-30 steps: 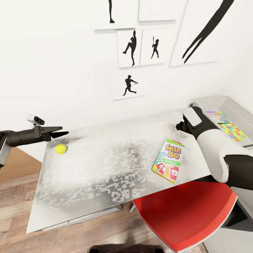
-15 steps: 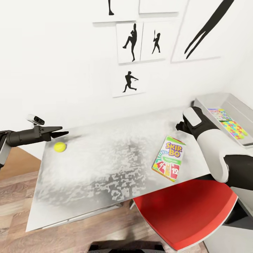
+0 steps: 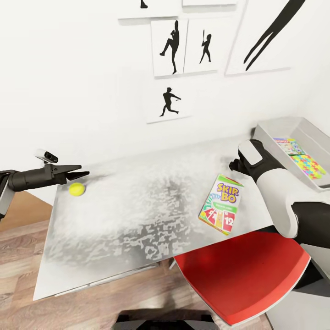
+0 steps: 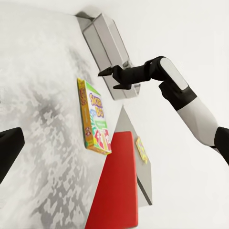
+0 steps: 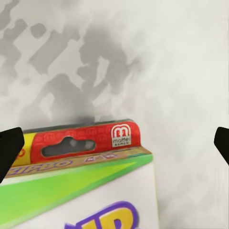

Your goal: Put all the toys in the child's room - the three board games (two on the bed and one on the table), the two jigsaw puzzles on the table, and the tennis ball on the table - inside the toy box on the table in the child's room.

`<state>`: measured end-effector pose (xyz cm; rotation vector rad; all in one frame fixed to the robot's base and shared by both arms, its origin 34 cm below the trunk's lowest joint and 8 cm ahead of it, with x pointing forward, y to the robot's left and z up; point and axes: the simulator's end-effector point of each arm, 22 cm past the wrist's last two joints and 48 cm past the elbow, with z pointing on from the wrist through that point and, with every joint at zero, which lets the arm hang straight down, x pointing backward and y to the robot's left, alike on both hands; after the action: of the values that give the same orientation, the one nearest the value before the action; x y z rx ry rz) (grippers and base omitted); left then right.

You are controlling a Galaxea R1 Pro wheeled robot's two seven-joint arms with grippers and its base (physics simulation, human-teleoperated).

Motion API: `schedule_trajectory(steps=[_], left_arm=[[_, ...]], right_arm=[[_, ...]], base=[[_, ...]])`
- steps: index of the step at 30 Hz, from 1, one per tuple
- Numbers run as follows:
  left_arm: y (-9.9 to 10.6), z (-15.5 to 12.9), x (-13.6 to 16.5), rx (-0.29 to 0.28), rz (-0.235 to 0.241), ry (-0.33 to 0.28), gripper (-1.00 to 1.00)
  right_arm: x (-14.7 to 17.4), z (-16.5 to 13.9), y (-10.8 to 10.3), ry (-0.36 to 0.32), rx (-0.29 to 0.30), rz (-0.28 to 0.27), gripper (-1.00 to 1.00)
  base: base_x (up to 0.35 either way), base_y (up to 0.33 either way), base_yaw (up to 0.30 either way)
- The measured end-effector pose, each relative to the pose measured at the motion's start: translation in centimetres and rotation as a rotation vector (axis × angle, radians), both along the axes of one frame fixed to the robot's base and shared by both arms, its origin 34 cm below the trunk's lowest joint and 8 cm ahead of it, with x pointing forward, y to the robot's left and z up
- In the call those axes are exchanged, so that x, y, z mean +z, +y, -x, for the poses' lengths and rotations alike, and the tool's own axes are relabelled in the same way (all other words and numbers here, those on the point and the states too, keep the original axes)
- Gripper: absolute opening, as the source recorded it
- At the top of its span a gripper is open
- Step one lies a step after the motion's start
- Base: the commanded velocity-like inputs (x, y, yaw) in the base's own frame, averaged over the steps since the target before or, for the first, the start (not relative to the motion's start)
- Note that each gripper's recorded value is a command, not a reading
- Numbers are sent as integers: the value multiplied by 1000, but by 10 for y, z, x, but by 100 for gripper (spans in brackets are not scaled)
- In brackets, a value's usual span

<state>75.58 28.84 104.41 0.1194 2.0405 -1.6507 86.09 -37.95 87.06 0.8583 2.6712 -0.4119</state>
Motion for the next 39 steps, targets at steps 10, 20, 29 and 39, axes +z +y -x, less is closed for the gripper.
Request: schedule_trajectory(steps=[10,20,29,39], left_arm=[[0,-1,-11,-1,0,15,100],[0,-1,-21,0,0,32,100],[0,-1,-24,-1,0,37,100],[-1,-1,-24,-1,1,36,100]], right_arm=[[-16,5,-1,24,-3,-2,100],[-30,9,1,43,-7,-15,100],[-33,10,2,48,-6,-17,100],[-34,11,0,49,-10,-16,100]], base=[[0,0,0],[0,0,0],[0,0,0],[0,0,0]])
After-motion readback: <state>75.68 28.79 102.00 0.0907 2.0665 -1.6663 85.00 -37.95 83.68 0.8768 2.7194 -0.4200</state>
